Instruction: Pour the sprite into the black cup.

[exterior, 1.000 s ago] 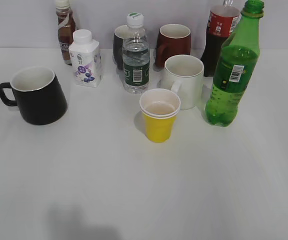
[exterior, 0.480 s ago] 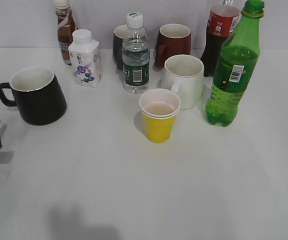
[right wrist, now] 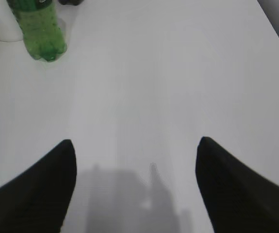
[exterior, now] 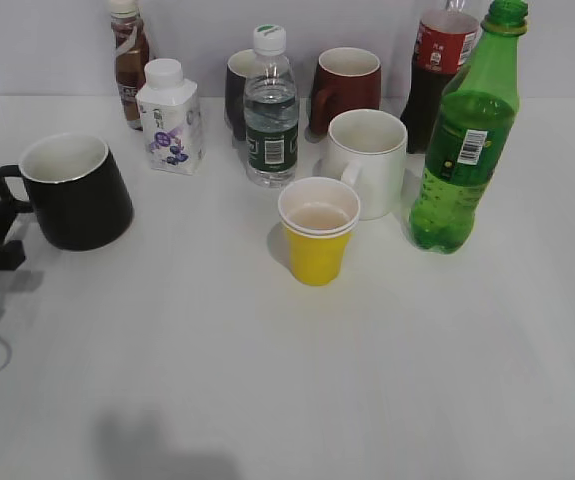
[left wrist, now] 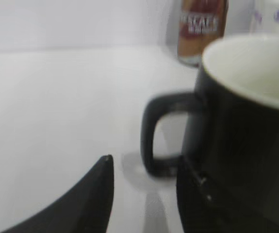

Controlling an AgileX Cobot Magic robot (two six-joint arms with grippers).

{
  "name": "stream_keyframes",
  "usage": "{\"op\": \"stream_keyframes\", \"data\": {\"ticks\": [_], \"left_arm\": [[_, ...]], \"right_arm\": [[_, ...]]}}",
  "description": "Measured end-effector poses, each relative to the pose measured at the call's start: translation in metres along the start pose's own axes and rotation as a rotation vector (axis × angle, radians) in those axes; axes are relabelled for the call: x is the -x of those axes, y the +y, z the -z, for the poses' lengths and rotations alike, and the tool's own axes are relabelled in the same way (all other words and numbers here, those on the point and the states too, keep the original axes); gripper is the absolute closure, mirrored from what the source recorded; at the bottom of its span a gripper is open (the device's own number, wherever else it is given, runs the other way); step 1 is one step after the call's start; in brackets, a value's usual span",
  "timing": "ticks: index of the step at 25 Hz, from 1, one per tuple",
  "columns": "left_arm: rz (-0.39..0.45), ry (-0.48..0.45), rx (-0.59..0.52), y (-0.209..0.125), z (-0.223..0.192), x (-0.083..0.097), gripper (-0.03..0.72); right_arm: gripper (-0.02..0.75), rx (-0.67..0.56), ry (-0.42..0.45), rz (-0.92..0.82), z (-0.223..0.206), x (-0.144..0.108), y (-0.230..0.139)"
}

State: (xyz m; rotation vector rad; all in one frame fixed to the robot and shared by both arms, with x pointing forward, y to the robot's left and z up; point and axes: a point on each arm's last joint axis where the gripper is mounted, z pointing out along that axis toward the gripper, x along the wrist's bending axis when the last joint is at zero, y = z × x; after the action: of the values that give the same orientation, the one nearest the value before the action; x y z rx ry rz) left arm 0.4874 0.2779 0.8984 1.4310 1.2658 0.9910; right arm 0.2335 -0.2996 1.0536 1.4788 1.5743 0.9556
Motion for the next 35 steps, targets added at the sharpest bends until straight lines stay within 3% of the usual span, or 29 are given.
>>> {"op": "stream_keyframes", "data": {"ticks": [10, 13, 16, 24, 26, 32, 35], "left_arm": [[-0.016, -0.032, 0.044, 0.004, -0.037, 0.000, 0.364], [-0.023, -0.043, 0.058, 0.006, -0.048, 0.001, 0.450], [-0.032, -0.058, 0.049, 0.005, -0.051, 0.002, 0.630], [-0.053, -0.072, 0.061, 0.015, -0.044, 0.003, 0.649], [-0.060, -0.075, 0.087, 0.023, -0.039, 0.004, 0.649], [-0.101, -0.134, 0.165, 0.045, -0.028, 0.011, 0.649], [-0.119, -0.161, 0.188, 0.051, -0.025, 0.014, 0.649]], "right_arm": [[0.164, 0.000, 0.000, 0.000, 0.000, 0.000, 0.000], [0.164, 0.000, 0.000, 0.000, 0.000, 0.000, 0.000], [0.164, 0.000, 0.000, 0.000, 0.000, 0.000, 0.000], [0.183, 0.011, 0.050, -0.026, 0.000, -0.004, 0.003], [0.193, 0.092, 0.051, -0.016, 0.000, -0.004, 0.016], [0.195, 0.559, -0.004, 0.032, -0.019, 0.000, 0.075], [0.195, 0.634, -0.023, 0.034, -0.042, 0.002, 0.094]]}}
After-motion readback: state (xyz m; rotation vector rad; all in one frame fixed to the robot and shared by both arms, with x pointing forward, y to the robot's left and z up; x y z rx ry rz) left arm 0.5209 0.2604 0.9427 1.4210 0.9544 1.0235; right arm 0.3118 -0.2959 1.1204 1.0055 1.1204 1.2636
